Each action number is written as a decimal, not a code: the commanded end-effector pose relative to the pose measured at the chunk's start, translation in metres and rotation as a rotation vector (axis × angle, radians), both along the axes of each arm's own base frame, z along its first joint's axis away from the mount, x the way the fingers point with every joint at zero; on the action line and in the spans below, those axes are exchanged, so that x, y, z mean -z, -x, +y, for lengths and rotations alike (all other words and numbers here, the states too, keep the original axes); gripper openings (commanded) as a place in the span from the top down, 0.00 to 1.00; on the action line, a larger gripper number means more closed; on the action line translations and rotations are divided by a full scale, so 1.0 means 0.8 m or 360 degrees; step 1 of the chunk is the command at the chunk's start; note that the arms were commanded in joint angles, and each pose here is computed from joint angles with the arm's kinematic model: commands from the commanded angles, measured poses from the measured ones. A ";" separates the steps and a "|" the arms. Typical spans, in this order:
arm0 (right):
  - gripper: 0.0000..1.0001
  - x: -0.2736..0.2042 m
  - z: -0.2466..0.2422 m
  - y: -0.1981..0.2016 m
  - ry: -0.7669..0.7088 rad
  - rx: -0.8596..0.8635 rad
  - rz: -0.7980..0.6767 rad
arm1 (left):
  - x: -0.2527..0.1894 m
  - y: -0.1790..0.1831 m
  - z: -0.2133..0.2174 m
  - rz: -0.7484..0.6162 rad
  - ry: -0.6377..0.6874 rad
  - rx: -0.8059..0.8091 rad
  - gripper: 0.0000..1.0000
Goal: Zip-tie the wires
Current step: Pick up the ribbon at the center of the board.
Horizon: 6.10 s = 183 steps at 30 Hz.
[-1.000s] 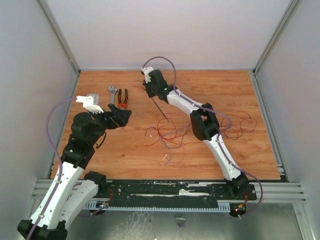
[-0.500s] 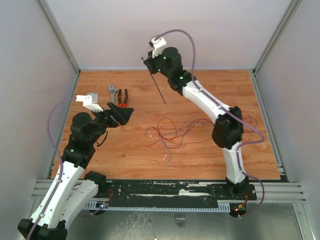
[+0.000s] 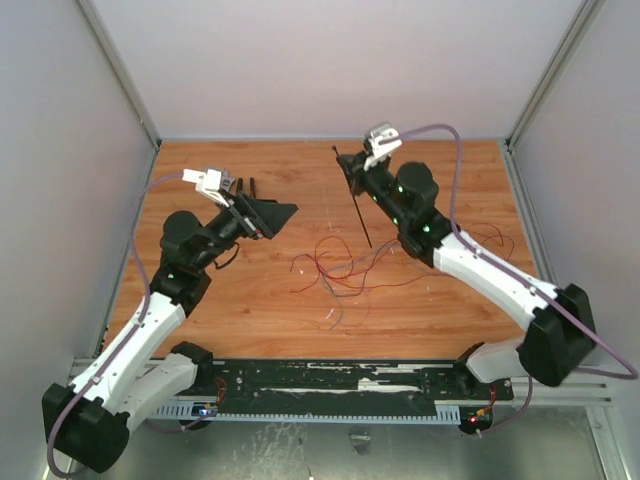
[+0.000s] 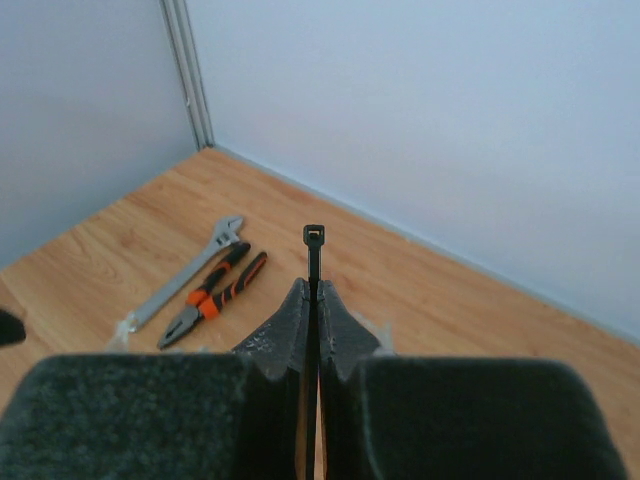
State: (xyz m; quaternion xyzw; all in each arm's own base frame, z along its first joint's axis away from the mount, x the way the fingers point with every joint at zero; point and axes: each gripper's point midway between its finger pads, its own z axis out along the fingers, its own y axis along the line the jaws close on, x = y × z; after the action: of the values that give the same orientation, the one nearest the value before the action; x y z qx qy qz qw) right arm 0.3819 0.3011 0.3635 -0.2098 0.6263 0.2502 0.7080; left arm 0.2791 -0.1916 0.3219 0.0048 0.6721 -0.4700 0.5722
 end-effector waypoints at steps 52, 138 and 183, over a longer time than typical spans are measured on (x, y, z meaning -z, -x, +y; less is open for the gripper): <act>1.00 0.079 -0.032 0.137 -0.0101 0.0244 0.0080 | 0.016 -0.019 -0.160 -0.0102 0.0154 0.0176 0.43; 1.00 0.182 -0.034 0.217 -0.0126 -0.0160 0.0597 | -0.020 0.005 -0.145 -0.0141 0.0268 0.0171 1.00; 1.00 0.116 -0.043 0.251 -0.0185 -0.0581 0.0457 | -0.057 0.067 -0.172 -0.0522 0.0342 0.0639 0.49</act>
State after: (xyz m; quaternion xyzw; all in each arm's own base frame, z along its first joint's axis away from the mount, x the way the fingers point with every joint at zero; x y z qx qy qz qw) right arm 0.1773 0.2697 0.2490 -0.2478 0.6747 0.4347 0.5426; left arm 0.2319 -0.3291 0.3467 0.1360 0.5350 -0.6284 0.5481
